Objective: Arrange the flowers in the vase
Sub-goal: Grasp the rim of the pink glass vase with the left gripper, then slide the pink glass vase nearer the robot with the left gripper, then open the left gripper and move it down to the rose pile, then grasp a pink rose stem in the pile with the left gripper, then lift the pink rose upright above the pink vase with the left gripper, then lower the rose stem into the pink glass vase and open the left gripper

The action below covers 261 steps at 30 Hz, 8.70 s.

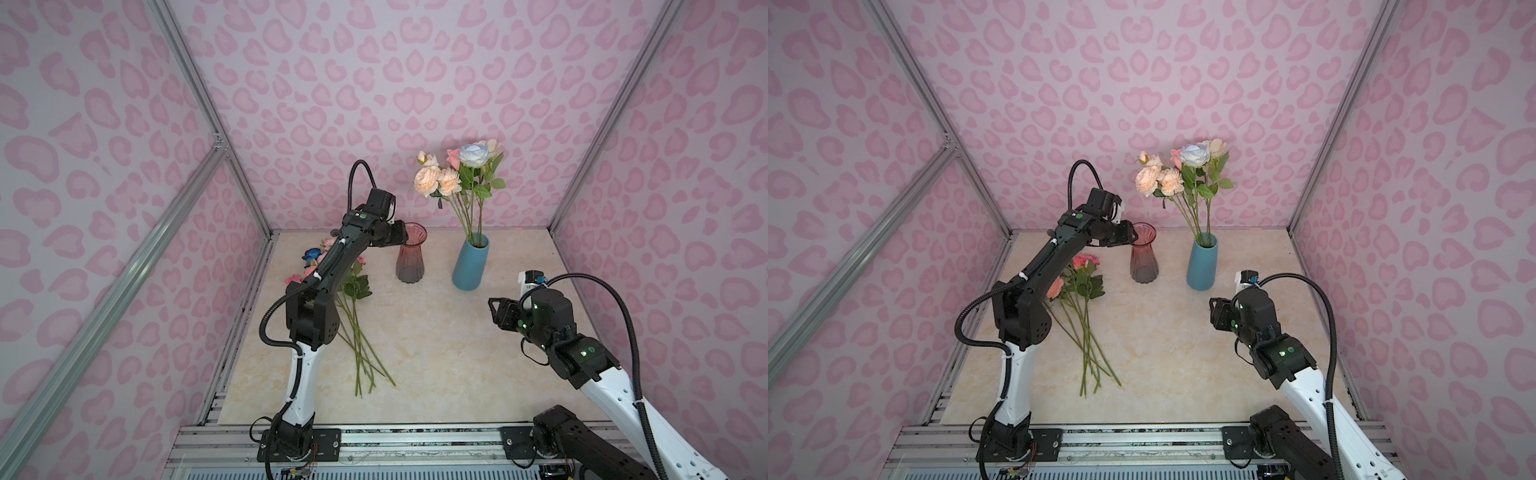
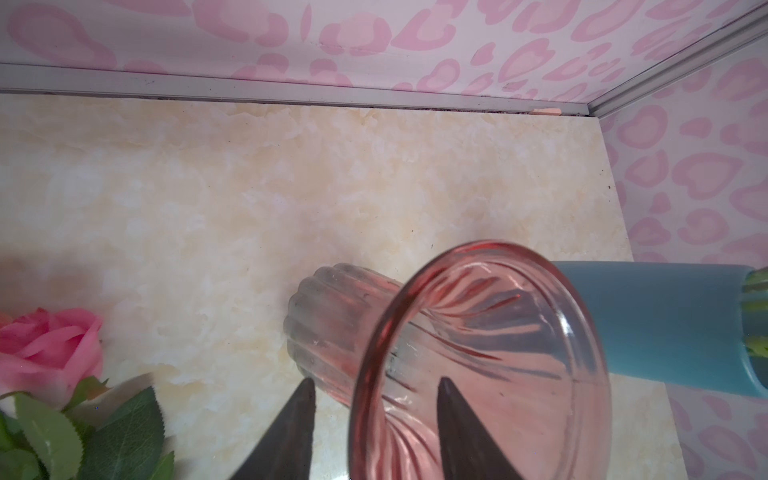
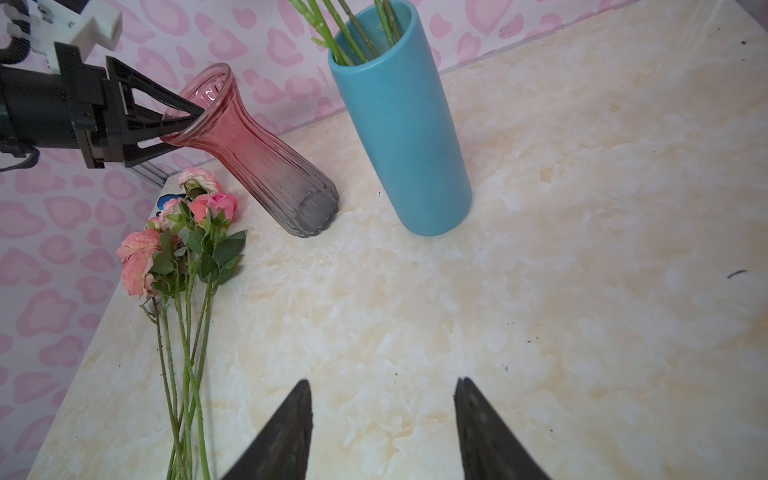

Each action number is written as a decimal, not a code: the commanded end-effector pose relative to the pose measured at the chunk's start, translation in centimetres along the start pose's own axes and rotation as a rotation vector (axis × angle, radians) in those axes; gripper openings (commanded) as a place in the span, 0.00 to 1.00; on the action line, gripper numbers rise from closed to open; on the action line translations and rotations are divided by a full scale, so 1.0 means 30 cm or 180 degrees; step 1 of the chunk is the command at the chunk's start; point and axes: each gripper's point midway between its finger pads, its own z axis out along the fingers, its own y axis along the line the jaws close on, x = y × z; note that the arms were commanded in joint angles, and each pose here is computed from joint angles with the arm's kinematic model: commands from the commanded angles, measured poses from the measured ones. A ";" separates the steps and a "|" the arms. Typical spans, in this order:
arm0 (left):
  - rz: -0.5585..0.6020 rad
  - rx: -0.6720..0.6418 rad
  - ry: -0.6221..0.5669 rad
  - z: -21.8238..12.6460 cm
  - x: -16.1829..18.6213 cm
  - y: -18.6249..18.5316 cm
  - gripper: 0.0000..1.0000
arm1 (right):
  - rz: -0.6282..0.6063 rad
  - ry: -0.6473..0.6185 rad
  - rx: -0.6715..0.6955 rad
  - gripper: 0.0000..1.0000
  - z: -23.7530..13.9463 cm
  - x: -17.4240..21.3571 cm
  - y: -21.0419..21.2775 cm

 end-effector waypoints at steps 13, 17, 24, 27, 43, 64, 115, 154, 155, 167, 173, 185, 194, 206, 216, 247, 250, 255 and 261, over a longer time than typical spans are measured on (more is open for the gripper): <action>0.0031 0.0076 0.0152 0.004 0.033 -0.007 0.30 | 0.0060 0.0013 0.0163 0.56 -0.017 0.023 -0.064; 0.0061 0.0066 0.0166 -0.010 0.037 -0.008 0.26 | 0.0078 -0.0012 0.0162 0.56 -0.027 0.019 -0.068; 0.0108 0.0036 0.0197 -0.027 0.050 -0.004 0.19 | 0.0100 -0.0009 0.0149 0.56 -0.030 0.022 -0.068; 0.0115 0.0047 0.0227 -0.038 0.061 -0.006 0.15 | 0.0107 -0.0006 0.0144 0.56 -0.034 0.024 -0.069; 0.0157 0.0124 0.0248 -0.128 0.107 -0.025 0.03 | 0.0090 -0.0042 0.0143 0.56 -0.042 0.017 -0.073; 0.0159 0.0182 0.0385 -0.210 0.193 -0.037 0.04 | 0.0039 -0.0054 0.0036 0.54 -0.021 -0.032 -0.032; 0.0524 0.0002 0.0923 -0.392 0.484 -0.115 0.48 | -0.0340 -0.0167 -0.0126 0.57 -0.112 -0.085 0.081; -0.1111 -0.1557 0.0011 -0.189 0.727 0.690 0.29 | -0.0467 0.0374 -0.0360 0.35 0.104 0.089 0.175; -0.1111 -0.1549 0.0005 -0.188 0.731 0.690 0.30 | -0.0469 0.0387 -0.0356 0.35 0.108 0.093 0.174; -0.1020 -0.1637 0.0022 -0.172 0.752 0.723 0.18 | -0.0441 0.0493 -0.0392 0.36 0.135 0.113 0.186; -0.0966 -0.1381 -0.0191 -0.219 0.669 0.657 0.03 | -0.0442 0.0459 -0.0371 0.36 0.113 0.103 0.180; -0.0638 -0.1213 -0.1627 -0.715 0.372 0.482 0.03 | -0.0298 0.0337 -0.0529 0.36 0.070 0.075 0.208; 0.0257 0.0009 -0.2853 -1.016 0.174 0.078 0.03 | -0.0269 0.0084 -0.0608 0.36 0.034 0.038 0.211; 0.1094 0.1068 -0.3920 -1.294 0.036 -0.396 0.03 | -0.0241 -0.0140 -0.0385 0.36 0.027 0.026 0.147; 0.0964 0.1186 -0.3691 -1.057 0.048 -0.470 0.03 | -0.0310 -0.0135 -0.0308 0.36 0.027 0.034 0.127; 0.0954 0.0237 -0.2707 -0.641 0.395 -0.278 0.29 | -0.0213 0.0079 -0.0311 0.40 0.072 0.103 0.116; 0.0939 0.0227 -0.2729 -0.667 0.401 -0.264 0.29 | -0.0219 0.0075 -0.0322 0.40 0.074 0.097 0.123; 0.0585 -0.0281 -0.2778 -0.718 0.415 -0.112 0.32 | -0.0273 0.0047 -0.0318 0.40 0.064 0.084 0.126; -0.0624 -0.1494 -0.2082 -0.664 0.561 0.359 0.35 | -0.0301 0.0007 -0.0304 0.41 0.058 0.083 0.117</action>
